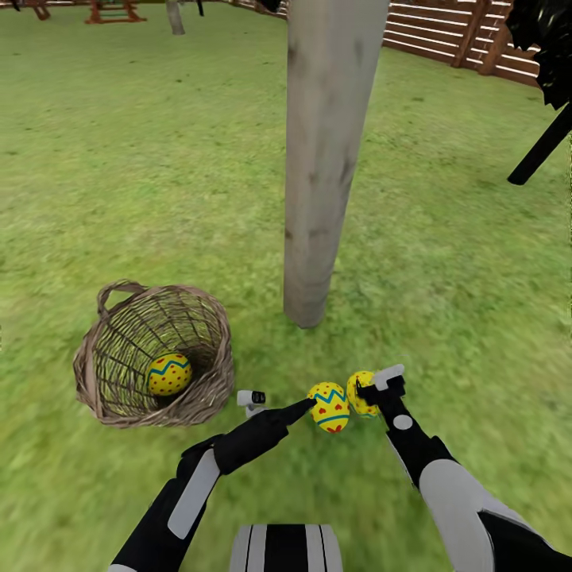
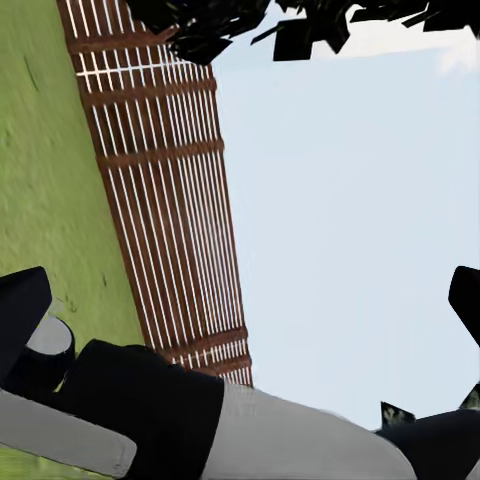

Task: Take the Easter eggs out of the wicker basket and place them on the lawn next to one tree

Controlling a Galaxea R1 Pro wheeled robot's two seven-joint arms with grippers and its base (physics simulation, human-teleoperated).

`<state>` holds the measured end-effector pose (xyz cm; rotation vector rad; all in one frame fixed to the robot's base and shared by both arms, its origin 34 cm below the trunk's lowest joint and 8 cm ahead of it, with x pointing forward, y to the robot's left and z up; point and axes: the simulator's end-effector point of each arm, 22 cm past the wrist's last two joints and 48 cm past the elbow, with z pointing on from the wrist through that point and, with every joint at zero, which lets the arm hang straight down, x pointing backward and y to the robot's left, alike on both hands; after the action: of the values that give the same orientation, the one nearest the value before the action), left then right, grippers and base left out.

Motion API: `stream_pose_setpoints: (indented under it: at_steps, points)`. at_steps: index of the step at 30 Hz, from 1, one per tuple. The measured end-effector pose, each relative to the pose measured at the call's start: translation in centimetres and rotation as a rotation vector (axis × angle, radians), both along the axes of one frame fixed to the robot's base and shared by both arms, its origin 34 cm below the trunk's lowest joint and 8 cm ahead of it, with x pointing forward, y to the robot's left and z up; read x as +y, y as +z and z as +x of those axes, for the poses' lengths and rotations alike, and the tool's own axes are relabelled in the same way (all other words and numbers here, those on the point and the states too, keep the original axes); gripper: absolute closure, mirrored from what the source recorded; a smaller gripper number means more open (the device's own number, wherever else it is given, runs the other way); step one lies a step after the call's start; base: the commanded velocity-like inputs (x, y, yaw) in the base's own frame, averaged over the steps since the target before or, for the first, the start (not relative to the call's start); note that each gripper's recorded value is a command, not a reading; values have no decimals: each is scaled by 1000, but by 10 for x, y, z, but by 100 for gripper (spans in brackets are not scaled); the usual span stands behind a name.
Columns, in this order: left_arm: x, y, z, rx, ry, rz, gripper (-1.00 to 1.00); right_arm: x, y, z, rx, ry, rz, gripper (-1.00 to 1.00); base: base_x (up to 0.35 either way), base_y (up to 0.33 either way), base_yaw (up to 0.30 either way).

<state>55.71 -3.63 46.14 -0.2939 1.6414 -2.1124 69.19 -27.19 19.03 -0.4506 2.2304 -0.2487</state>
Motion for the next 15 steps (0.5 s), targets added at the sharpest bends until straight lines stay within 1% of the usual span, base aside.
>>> stream_pose_setpoints:
  at_steps: [1, 2, 4, 5, 6, 7, 8, 9, 10, 11, 13, 14, 15]
  points:
    - [0, 2, 0, -4, 1, -1, -100, -8, 15, 15, -34, -10, -18, -100, 0, 0, 0]
    - [0, 5, 1, -7, 3, -4, -100, -15, 24, 23, -45, -23, -35, -100, 0, 0, 0]
    - [1, 10, 2, -13, 7, -10, -100, -36, 47, 41, -55, -64, -84, -100, 0, 0, 0]
    - [1, 12, 2, -17, 7, -10, -100, -40, 53, 45, -56, -74, -95, -100, 0, 0, 0]
    - [1, 14, 2, -21, 7, -11, -100, -54, 63, 50, -39, -106, -122, -100, 0, 0, 0]
    - [1, 16, 3, -25, 8, -12, -100, -63, 72, 54, -25, -127, -135, -100, 0, 0, 0]
    - [2, 18, 3, -30, 8, -12, -100, -70, 80, 57, -4, -145, -143, -100, 0, 0, 0]
    - [2, 21, 3, -34, 8, -12, -100, -80, 92, 61, 34, -166, -145, -100, 0, 0, 0]
    - [2, 23, 3, -38, 8, -12, -100, -88, 105, 63, 70, -183, -136, -100, 0, 0, 0]
    - [2, 25, 3, -42, 8, -13, -100, -92, 120, 61, 126, -199, -101, -100, 0, 0, 0]
    - [1, 29, 3, -51, 7, -13, -100, -93, 135, 57, 179, -214, -48, -100, 0, 0, 0]
    - [1, 31, 3, -55, 7, -13, -100, -94, 139, 55, 192, -218, -32, -100, 0, 0, 0]
    - [1, 34, 3, -59, 6, -13, -100, -98, 145, 51, 218, -233, -4, -100, 0, 0, 0]
